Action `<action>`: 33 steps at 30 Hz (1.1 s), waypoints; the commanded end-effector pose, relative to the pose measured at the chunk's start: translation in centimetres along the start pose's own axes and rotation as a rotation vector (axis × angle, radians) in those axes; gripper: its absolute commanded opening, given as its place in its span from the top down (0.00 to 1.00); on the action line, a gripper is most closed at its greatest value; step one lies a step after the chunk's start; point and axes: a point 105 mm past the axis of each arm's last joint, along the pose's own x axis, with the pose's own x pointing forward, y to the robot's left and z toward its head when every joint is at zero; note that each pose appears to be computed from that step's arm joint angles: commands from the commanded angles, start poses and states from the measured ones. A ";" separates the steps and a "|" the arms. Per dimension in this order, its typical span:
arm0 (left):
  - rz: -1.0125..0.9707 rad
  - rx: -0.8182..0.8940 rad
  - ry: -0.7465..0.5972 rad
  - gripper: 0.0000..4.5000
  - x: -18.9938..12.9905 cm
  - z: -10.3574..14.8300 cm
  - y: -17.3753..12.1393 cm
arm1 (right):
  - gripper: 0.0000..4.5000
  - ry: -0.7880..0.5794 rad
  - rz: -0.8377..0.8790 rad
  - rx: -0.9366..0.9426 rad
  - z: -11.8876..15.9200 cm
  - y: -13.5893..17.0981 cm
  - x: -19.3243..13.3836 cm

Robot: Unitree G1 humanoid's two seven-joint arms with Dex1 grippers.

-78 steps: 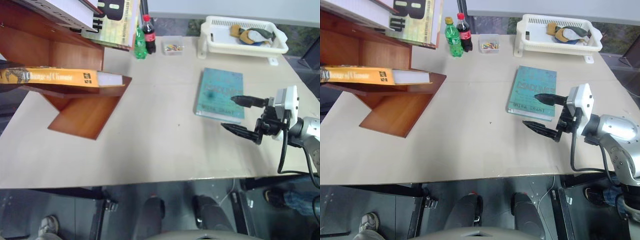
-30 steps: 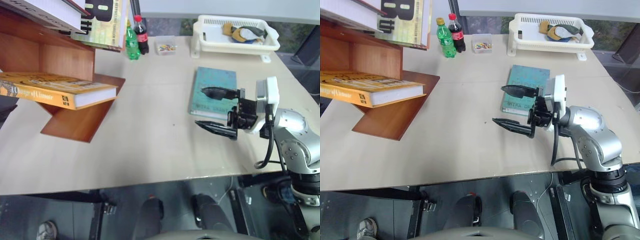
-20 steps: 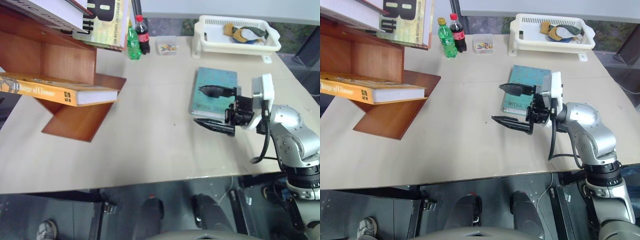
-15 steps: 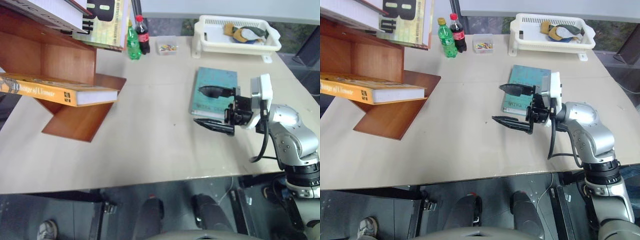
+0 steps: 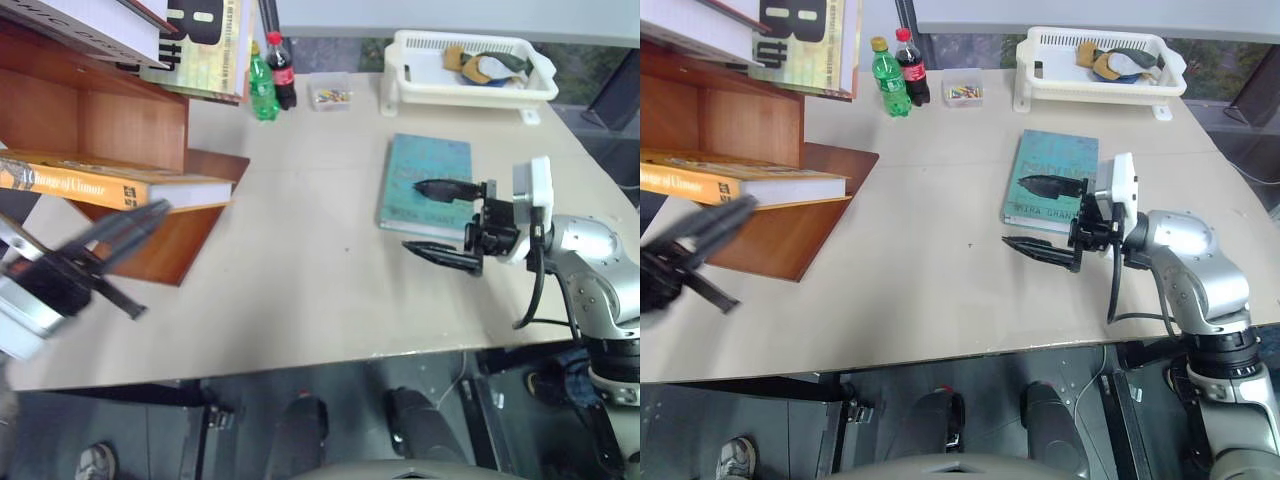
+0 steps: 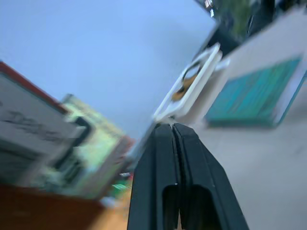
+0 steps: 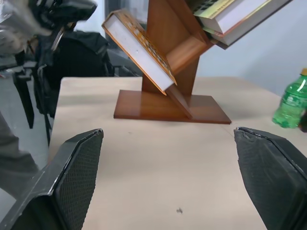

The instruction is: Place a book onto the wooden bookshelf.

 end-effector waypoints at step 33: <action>0.672 -0.295 0.129 0.99 6.9 -6.9 -0.8 | 0.00 0.010 -0.068 -0.041 2.3 0.7 0.3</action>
